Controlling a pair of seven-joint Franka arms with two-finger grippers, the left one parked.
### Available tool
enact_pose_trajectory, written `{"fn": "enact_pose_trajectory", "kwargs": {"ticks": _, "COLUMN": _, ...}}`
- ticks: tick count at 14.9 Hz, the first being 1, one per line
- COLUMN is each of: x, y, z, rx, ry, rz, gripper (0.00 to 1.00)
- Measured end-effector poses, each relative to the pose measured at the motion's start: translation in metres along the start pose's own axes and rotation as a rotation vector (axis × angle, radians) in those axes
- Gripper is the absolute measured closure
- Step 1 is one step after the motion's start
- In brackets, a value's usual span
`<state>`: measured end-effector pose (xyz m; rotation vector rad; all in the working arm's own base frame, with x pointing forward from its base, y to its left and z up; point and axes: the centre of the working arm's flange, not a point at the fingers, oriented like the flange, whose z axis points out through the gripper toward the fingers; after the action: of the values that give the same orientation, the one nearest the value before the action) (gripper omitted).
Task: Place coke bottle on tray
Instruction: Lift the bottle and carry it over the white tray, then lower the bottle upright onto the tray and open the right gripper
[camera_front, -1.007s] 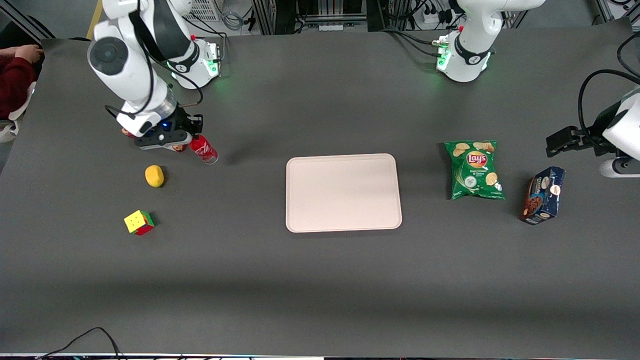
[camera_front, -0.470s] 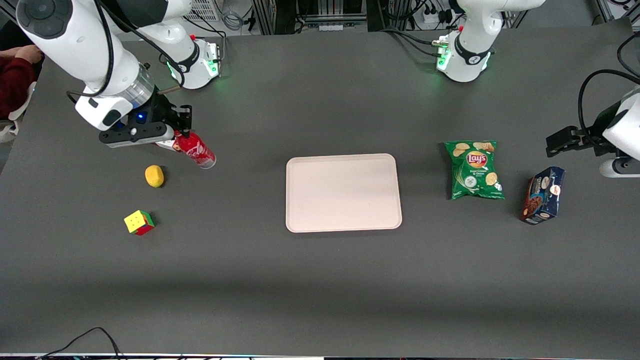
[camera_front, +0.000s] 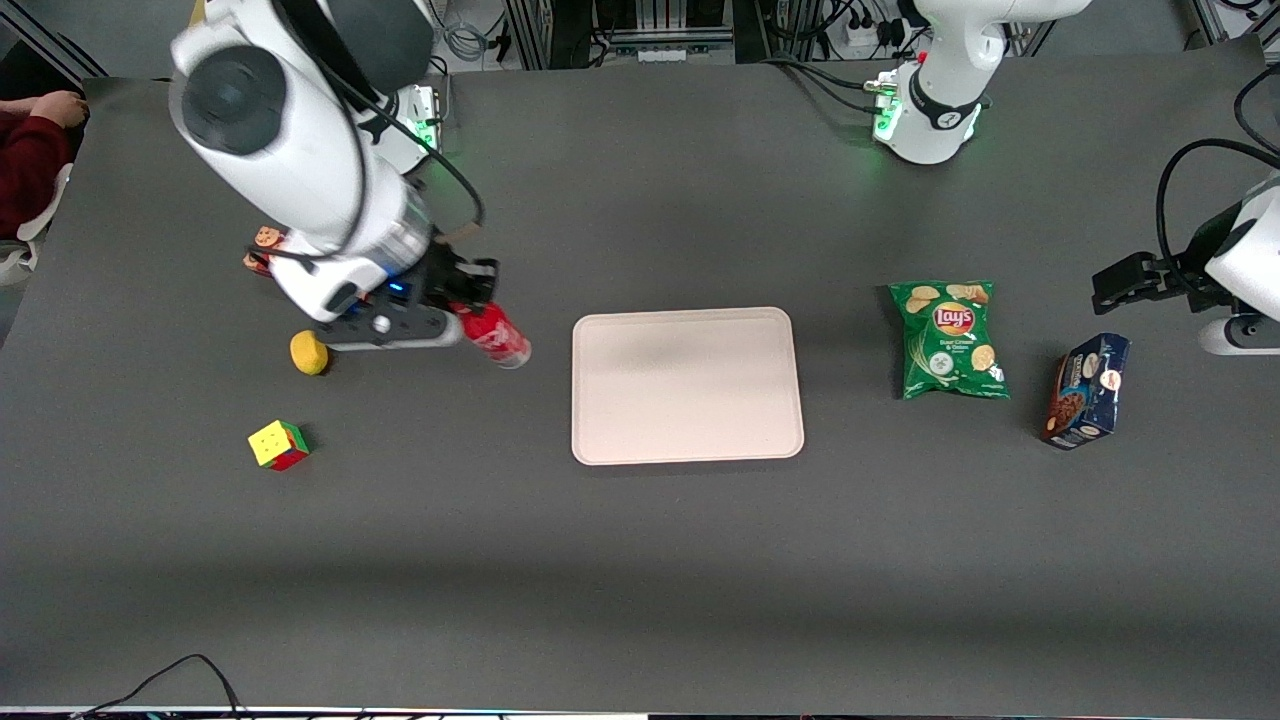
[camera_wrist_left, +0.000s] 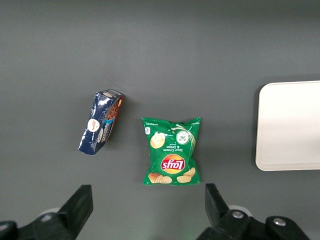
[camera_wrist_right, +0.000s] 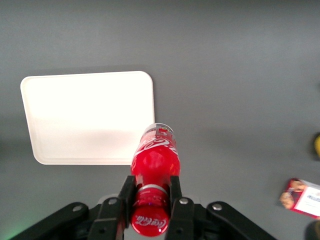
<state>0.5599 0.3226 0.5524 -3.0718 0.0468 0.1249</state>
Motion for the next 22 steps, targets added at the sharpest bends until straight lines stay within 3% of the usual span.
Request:
{"fn": "enact_pose_trajectory", "kwargs": {"ticks": 4, "x": 0.026, "y": -0.065, "z": 0.070, "rx": 0.010, "ry": 0.010, "rz": 0.052, "gripper": 0.68}}
{"fn": "enact_pose_trajectory", "kwargs": {"ticks": 8, "x": 0.032, "y": -0.094, "z": 0.128, "rx": -0.020, "ry": 0.020, "rz": 0.080, "gripper": 0.68}}
{"fn": "enact_pose_trajectory", "kwargs": {"ticks": 13, "x": 0.037, "y": -0.094, "z": 0.191, "rx": -0.059, "ry": -0.038, "rz": 0.087, "gripper": 0.68}}
{"fn": "enact_pose_trajectory", "kwargs": {"ticks": 17, "x": 0.032, "y": -0.092, "z": 0.227, "rx": -0.054, "ry": -0.035, "rz": 0.082, "gripper": 0.68}}
{"fn": "enact_pose_trajectory", "kwargs": {"ticks": 22, "x": 0.031, "y": -0.091, "z": 0.232, "rx": -0.053, "ry": -0.034, "rz": 0.082, "gripper": 0.68}}
